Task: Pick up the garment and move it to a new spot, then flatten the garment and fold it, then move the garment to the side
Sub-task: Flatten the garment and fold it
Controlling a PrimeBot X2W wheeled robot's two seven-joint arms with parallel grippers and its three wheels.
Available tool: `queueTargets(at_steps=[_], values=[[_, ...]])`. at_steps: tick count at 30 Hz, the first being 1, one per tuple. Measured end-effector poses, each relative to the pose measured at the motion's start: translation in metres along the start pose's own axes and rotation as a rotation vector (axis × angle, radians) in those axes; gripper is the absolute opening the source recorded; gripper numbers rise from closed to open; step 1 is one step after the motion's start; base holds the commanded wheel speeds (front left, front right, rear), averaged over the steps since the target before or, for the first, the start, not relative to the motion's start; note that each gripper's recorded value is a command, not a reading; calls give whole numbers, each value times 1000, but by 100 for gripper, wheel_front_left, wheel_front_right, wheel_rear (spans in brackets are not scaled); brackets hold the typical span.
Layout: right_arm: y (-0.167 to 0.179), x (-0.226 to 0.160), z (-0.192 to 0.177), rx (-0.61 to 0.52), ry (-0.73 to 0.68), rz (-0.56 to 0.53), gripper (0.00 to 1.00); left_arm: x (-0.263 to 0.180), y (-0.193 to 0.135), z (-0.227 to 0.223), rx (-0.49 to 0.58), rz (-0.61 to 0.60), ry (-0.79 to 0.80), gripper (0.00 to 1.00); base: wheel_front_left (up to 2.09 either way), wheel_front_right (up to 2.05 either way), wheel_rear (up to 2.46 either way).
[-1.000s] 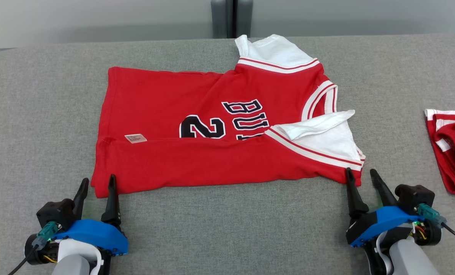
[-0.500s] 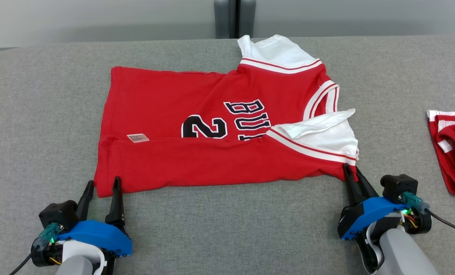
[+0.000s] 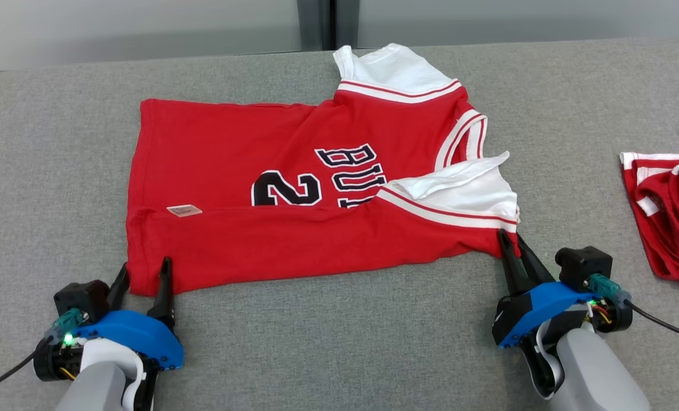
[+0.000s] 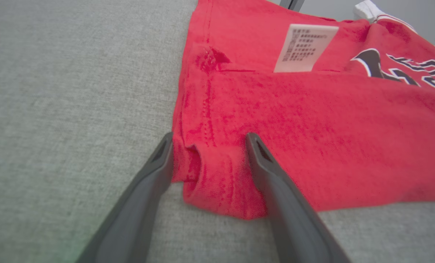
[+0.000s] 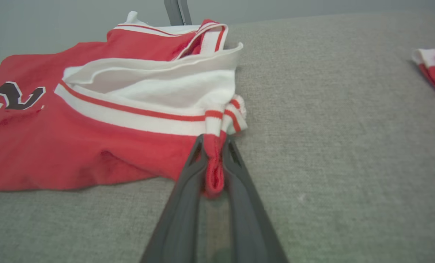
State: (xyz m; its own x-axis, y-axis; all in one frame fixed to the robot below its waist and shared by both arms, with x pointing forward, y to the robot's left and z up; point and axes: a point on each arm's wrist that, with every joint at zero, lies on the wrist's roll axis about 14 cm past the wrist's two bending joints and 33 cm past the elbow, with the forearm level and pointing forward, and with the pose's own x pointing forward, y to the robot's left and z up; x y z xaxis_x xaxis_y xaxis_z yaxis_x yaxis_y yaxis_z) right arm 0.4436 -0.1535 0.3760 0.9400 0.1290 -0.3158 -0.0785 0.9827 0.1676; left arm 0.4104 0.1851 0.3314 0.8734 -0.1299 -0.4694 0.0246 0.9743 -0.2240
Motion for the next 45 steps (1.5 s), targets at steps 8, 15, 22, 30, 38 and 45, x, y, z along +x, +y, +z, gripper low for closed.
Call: queueTargets(at_steps=[8, 15, 22, 30, 38, 45], values=[[2, -24, 41, 31, -126, -12, 0, -26, -1, 29, -15, -15, -71, 0, 0, 0, 0], [-1, -63, 29, 60, -125, -36, 0, -63, 0, 14, -27, 20, -95, 0, 0, 0, 0], [1, -95, -10, 97, -48, -42, 0, -84, -6, -18, -31, 23, -43, 6, 0, 0, 0], [1, -74, 11, 54, -86, -29, 100, -64, -1, 23, 52, 5, -123, 100, 0, 0, 0], [6, -29, 50, -6, -155, 10, 100, -10, 18, 90, 205, -17, -100, 100, 0, 0, 0], [14, 7, 68, -37, -182, 51, 100, 27, 14, 93, 216, -83, 29, 100, 0, 0, 0]])
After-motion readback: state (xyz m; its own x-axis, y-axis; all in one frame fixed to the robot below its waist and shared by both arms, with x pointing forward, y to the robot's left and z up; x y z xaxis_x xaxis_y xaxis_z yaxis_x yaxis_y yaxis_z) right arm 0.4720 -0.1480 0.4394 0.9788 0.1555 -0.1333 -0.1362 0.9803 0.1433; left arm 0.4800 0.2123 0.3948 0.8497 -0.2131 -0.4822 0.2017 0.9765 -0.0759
